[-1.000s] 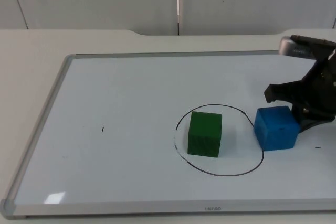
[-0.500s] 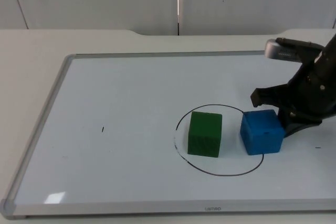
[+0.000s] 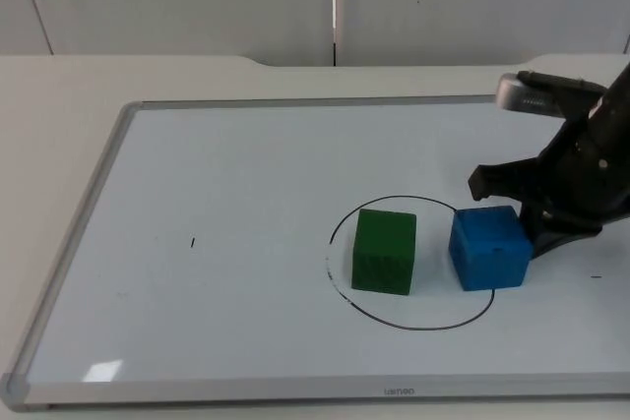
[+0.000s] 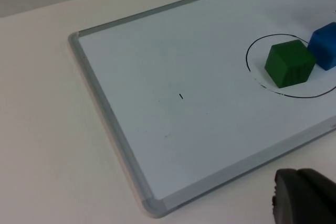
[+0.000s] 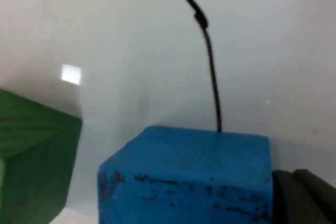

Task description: Push the two cubes into the marked area.

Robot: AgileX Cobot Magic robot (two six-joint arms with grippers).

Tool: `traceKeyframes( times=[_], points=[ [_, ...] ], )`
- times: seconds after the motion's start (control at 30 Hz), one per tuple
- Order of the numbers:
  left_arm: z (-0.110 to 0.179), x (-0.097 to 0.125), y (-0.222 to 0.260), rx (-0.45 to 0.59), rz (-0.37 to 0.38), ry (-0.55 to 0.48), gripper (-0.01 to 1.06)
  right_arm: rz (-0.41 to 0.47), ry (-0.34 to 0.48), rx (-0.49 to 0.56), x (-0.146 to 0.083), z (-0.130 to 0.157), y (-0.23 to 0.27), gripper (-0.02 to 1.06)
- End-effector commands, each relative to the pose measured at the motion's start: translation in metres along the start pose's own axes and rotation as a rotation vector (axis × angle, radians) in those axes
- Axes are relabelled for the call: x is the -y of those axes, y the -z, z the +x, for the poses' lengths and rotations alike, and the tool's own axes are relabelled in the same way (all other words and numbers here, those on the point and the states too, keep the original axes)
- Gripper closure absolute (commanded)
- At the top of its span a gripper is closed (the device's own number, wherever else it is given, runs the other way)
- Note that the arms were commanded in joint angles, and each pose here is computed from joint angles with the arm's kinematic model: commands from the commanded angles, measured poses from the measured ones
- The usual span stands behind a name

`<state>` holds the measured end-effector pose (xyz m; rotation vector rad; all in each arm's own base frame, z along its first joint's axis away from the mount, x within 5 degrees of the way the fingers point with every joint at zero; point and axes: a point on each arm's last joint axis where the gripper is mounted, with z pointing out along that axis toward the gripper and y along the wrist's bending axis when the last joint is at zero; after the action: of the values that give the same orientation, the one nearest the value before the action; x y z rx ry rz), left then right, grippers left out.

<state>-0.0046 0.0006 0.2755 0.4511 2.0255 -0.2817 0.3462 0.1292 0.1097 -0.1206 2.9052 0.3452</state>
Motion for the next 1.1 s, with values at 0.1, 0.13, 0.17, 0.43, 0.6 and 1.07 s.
traceKeyframes(
  times=[0.1,0.13,0.17,0.43,0.6,1.07],
  points=[
    [0.001,-0.001,0.000,-0.002,-0.009,-0.001,1.05,-0.017,0.022,0.035,-0.018,0.000,0.000,1.05],
    [0.001,-0.001,0.000,-0.002,-0.009,-0.001,1.05,-0.020,0.027,0.039,-0.021,0.001,-0.001,1.05],
    [0.001,-0.001,0.000,-0.002,-0.009,-0.001,1.05,-0.021,0.014,0.042,-0.021,0.001,-0.001,1.05],
    [0.001,-0.001,0.000,-0.002,-0.009,-0.001,1.05,-0.039,0.006,0.030,-0.030,0.004,-0.002,1.05],
    [0.001,-0.001,0.000,-0.002,-0.009,-0.001,1.05,-0.041,0.029,0.028,-0.036,0.006,-0.003,1.05],
    [0.001,-0.001,0.000,-0.002,-0.009,-0.001,1.05,0.030,0.150,0.021,-0.028,0.006,0.010,1.05]
  ],
)
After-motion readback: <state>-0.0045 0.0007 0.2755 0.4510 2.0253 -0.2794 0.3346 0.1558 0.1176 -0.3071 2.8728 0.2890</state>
